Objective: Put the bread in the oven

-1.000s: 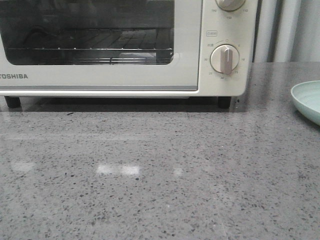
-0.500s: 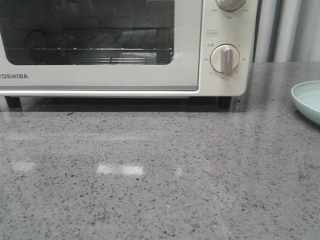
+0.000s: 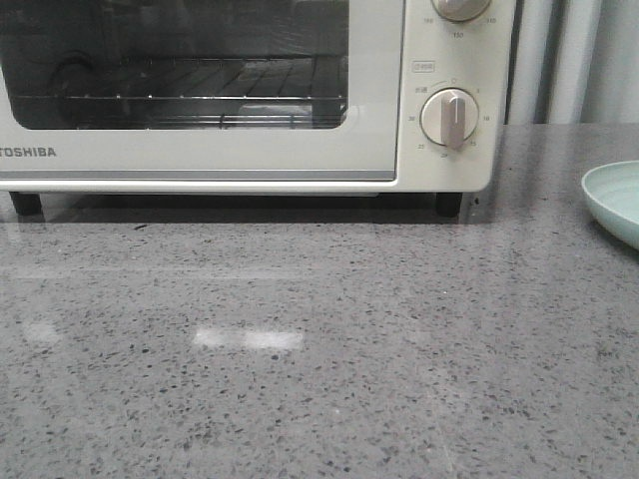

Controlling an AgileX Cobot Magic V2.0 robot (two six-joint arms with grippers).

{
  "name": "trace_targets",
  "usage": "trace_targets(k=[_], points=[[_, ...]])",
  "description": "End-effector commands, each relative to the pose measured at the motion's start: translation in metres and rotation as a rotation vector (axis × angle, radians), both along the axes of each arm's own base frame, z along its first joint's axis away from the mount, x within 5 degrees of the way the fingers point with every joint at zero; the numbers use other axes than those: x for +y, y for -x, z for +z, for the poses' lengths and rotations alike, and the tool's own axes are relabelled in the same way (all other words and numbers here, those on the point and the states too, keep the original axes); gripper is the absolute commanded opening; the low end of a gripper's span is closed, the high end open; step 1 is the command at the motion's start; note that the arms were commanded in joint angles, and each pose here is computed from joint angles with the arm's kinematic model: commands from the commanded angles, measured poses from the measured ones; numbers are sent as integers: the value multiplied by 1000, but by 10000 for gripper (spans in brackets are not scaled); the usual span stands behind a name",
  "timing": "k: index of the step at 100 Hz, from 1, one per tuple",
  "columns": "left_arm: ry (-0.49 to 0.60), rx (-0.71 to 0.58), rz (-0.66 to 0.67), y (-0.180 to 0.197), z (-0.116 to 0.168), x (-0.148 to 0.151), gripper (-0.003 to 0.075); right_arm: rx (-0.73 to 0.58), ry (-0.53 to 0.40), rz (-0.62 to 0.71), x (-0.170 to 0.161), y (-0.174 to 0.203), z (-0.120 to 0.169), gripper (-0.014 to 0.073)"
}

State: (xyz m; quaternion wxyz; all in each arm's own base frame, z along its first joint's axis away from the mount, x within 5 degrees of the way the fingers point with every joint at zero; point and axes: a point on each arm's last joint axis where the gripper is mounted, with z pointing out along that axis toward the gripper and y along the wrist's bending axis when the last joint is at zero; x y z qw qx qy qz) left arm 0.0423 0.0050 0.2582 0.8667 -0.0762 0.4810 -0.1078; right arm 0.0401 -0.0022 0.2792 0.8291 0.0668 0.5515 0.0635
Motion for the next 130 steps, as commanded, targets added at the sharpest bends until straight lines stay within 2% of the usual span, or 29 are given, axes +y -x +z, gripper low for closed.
trace_targets(k=[1, 17, 37, 48, 64, 91, 101, 130], points=[[20, -3, -31, 0, 25, -1, -22, 12, 1, 4, 0, 0, 28, -76], [-14, 137, -87, -11, 68, -7, -21, 297, 6, 19, 1, -18, 59, -76], [-115, 227, -138, -32, 123, -16, -21, 493, 60, 25, 2, -47, 102, -76], [-144, 324, -205, -53, 139, -26, -21, 575, 59, 32, 1, -64, 121, -76], [-199, 486, -342, -84, 153, -51, -21, 716, 139, 43, 1, -84, 136, -76], [-329, 628, -513, -120, 167, -99, -21, 713, 140, 43, 1, -94, 148, -76], [-400, 692, -526, -136, 166, -112, -21, 717, 140, 43, 1, -94, 148, -76], [-424, 768, -530, -166, 160, -129, -21, 723, 140, 44, 1, -94, 147, -76]])
